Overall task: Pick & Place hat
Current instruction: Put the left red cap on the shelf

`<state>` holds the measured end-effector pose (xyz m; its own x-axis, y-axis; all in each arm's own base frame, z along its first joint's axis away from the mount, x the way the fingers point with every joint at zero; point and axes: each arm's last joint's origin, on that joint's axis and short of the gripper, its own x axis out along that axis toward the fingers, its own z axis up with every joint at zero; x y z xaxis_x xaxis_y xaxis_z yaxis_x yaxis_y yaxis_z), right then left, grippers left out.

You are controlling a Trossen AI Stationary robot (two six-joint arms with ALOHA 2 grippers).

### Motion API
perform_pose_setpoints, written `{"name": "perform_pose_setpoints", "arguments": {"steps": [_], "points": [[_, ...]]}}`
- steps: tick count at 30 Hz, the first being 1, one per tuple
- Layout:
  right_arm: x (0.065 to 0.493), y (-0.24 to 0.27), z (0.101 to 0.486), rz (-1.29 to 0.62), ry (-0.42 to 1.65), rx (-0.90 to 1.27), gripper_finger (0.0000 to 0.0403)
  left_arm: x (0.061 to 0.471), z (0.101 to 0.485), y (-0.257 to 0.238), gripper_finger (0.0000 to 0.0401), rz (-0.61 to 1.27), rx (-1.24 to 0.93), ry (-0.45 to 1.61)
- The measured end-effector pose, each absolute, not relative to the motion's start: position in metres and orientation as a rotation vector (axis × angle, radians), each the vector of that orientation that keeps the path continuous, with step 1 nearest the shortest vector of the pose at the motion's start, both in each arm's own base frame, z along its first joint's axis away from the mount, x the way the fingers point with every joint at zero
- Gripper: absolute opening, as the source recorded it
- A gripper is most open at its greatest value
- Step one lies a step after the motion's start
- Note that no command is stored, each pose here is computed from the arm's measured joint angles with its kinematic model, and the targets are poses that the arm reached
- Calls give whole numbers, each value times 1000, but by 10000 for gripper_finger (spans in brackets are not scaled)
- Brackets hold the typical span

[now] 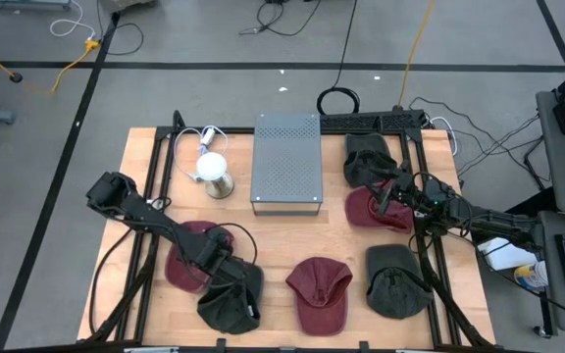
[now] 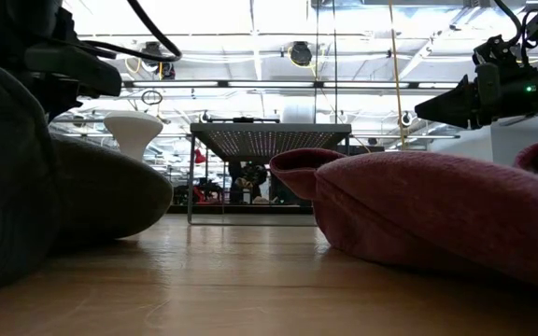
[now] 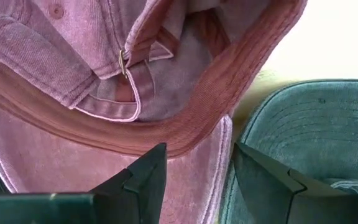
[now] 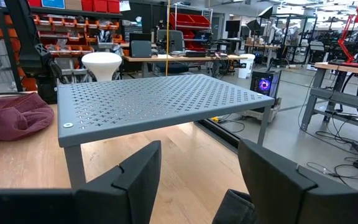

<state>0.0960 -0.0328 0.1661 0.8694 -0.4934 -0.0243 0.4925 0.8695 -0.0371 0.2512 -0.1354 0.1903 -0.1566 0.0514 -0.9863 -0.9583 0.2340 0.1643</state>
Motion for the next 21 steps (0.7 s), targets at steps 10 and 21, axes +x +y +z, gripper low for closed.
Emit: {"name": "perform_pose_setpoints", "arguments": {"steps": [10, 21], "points": [[96, -33, 166, -516, 33, -30, 210, 251, 190, -136, 119, 1168, -947, 1420], [96, -33, 166, -516, 34, -30, 210, 251, 190, -136, 11, 1114, -898, 1452]]}}
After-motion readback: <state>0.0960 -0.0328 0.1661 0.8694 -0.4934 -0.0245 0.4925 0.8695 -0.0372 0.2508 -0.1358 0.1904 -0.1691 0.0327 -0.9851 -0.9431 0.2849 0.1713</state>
